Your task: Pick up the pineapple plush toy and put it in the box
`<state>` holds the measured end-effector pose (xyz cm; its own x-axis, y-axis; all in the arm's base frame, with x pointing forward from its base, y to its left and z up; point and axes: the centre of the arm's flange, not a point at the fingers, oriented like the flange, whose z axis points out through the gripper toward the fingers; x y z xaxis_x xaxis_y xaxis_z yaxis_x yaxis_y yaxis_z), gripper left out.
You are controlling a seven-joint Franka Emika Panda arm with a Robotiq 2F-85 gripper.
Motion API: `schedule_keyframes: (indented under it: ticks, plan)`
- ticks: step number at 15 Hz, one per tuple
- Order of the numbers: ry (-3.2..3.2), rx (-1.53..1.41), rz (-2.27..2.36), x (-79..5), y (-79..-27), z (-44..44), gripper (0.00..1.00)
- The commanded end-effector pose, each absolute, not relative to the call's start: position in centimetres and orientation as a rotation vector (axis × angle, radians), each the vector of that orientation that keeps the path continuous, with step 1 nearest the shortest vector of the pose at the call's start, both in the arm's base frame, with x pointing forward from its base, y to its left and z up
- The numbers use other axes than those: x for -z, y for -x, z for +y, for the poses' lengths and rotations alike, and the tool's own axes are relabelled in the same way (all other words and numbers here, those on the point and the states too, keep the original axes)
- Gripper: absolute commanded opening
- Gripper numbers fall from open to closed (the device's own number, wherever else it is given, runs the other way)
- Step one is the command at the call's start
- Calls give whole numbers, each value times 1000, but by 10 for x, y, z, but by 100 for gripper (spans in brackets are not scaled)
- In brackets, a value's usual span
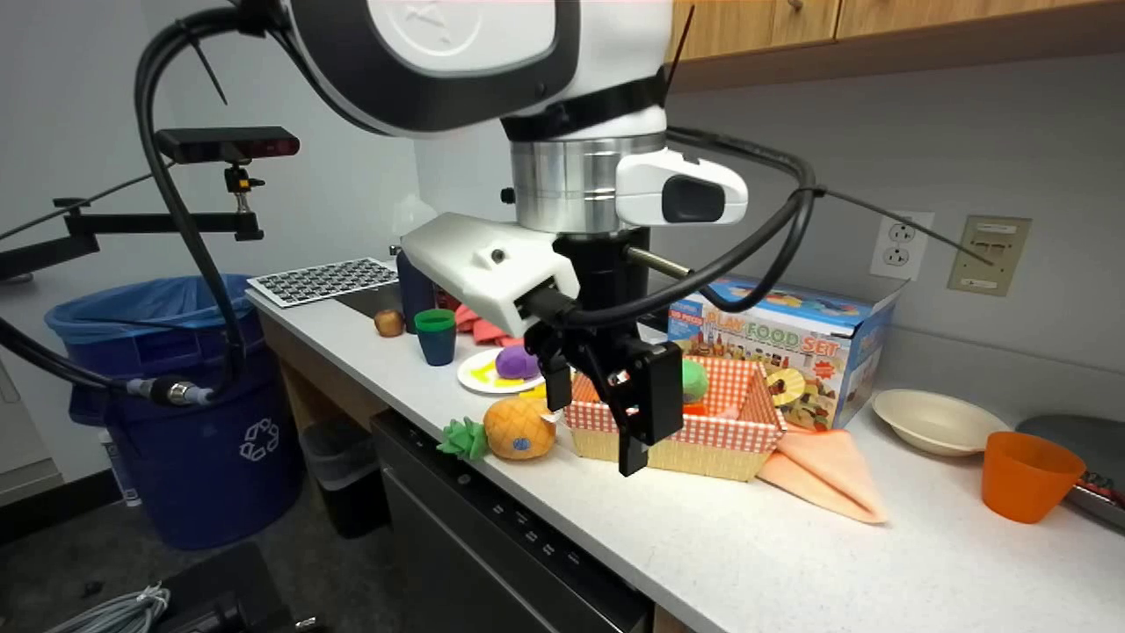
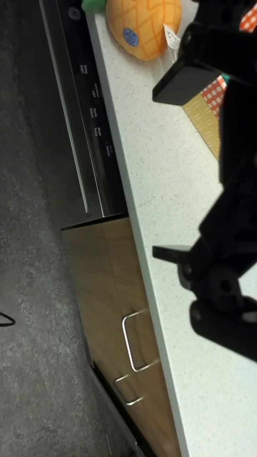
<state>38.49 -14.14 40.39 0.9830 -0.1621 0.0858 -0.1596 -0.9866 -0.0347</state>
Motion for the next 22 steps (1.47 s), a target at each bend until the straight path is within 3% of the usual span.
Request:
schedule_keyframes:
  ticks: [1, 8, 9, 16, 17, 18, 22]
  plan:
    - [3117, 132, 258, -404, -387, -127, 100]
    - [3115, 38, 137, -395, -404, -38, 100]
    - [3137, 29, 116, -351, -437, -41, 100]
    - [3072, -12, 116, -278, -504, 24, 100]
    - [3096, -75, 112, -278, -508, 30, 100]
    - [3087, -24, 87, -278, -477, 19, 100]
    - [3087, -50, 103, -272, -497, 29, 100]
